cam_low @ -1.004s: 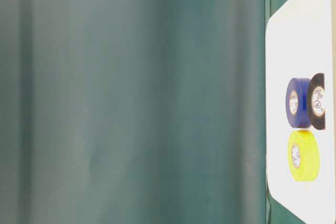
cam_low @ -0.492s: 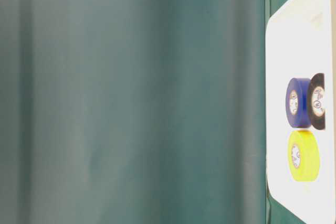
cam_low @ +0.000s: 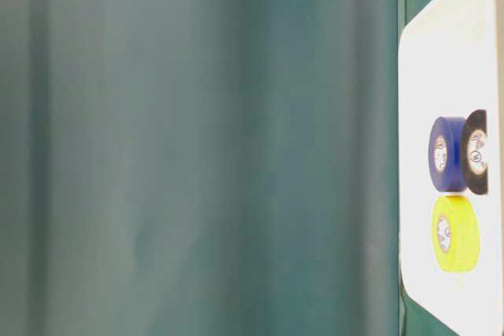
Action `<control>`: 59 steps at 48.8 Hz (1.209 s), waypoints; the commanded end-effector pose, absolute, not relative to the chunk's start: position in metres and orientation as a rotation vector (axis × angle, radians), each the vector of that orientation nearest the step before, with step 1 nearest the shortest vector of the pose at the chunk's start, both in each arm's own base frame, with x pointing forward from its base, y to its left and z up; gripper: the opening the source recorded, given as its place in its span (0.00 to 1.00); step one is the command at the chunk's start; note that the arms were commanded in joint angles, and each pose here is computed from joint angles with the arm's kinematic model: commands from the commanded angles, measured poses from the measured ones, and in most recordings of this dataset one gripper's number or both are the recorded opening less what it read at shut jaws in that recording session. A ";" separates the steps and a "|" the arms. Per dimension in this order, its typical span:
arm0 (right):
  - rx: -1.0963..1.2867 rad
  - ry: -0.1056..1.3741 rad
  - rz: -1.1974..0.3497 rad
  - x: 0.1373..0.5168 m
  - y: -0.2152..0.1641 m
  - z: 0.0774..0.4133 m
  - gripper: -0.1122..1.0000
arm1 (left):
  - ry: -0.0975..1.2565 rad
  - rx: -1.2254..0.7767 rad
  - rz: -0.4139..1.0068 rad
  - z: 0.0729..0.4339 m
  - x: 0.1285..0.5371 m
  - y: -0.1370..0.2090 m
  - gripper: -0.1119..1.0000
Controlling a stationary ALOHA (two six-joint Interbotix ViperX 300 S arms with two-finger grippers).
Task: Put the tape into the white case with the right arm.
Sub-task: 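Move the right gripper left down over the white tape roll, then close the right gripper on the white roll's rim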
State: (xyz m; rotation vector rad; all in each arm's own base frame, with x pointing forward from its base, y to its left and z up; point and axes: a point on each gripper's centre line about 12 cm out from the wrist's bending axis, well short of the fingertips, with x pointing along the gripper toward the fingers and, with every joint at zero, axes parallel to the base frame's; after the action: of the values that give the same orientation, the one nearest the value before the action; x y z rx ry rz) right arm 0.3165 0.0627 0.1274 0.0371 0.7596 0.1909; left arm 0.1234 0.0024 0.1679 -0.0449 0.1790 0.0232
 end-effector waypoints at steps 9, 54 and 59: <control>0.037 0.741 0.198 0.323 0.065 0.132 0.56 | 0.168 -0.042 0.025 0.172 0.124 0.003 0.11; 0.038 0.836 0.186 0.337 0.067 0.098 0.44 | 0.168 -0.043 0.025 0.172 0.124 0.003 0.11; 0.040 0.834 0.185 0.337 0.067 0.099 0.23 | 0.167 -0.042 0.025 0.172 0.124 0.003 0.11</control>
State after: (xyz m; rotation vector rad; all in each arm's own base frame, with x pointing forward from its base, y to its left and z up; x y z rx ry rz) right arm 0.3311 0.0656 0.0899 0.0342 0.8653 0.1804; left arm 0.1234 0.0024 0.1679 -0.0433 0.1790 0.0232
